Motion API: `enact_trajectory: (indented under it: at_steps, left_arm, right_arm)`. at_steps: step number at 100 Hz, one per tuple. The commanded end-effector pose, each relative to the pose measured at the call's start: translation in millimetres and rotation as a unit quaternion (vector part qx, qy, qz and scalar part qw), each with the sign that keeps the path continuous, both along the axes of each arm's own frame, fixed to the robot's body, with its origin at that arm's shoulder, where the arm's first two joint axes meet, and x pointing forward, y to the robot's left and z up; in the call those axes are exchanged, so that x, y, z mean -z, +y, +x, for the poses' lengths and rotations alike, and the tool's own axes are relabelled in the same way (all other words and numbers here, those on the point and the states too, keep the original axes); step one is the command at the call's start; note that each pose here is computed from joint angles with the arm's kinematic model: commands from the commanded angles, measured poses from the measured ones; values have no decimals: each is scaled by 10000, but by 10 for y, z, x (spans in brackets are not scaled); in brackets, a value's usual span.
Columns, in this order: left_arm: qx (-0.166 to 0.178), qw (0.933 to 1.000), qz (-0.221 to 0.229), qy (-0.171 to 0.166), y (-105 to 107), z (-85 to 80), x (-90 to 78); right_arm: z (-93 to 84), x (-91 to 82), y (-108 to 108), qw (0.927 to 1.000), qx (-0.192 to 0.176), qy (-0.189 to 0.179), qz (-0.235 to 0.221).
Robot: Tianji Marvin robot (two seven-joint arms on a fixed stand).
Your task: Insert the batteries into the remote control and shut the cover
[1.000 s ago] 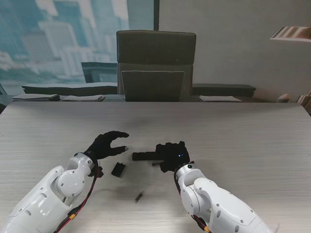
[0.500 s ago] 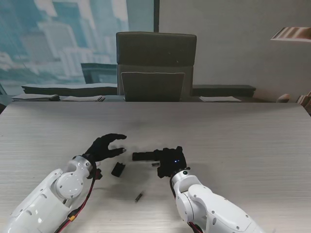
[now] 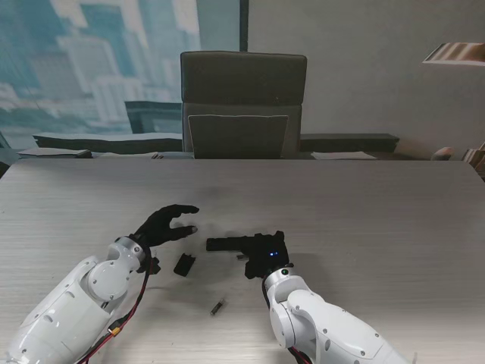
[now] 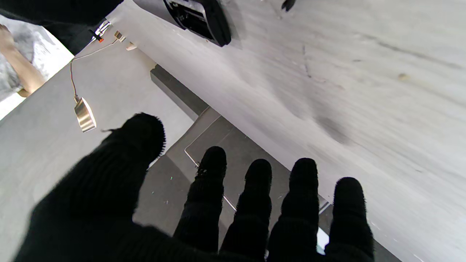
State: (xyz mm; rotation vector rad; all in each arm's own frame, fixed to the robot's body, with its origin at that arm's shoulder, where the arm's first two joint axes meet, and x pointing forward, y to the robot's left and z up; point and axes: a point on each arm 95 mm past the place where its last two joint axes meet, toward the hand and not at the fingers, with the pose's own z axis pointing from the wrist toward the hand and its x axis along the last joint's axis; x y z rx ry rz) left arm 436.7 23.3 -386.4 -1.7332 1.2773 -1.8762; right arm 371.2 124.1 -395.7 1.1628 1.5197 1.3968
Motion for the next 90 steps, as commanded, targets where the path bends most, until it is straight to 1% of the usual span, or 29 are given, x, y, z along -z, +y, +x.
enact_trajectory:
  at_steps: [1,43,77,90]
  left_arm:
    - [71,10000,-19,58,-29,18,-1]
    - [127,9998,-75,95,-37,62,4]
    - [122,9998,-52,142,-40,60,4]
    - [153,9998,31,154,-40,60,8]
  right_arm:
    - [-36,68,19,9999,5,136,-21]
    - [-130,189,0,9992,-72,299,-270]
    - [-172,318,-43,9973,-277,351,-579]
    - [-175,341,-47,9969,-324,389,-606]
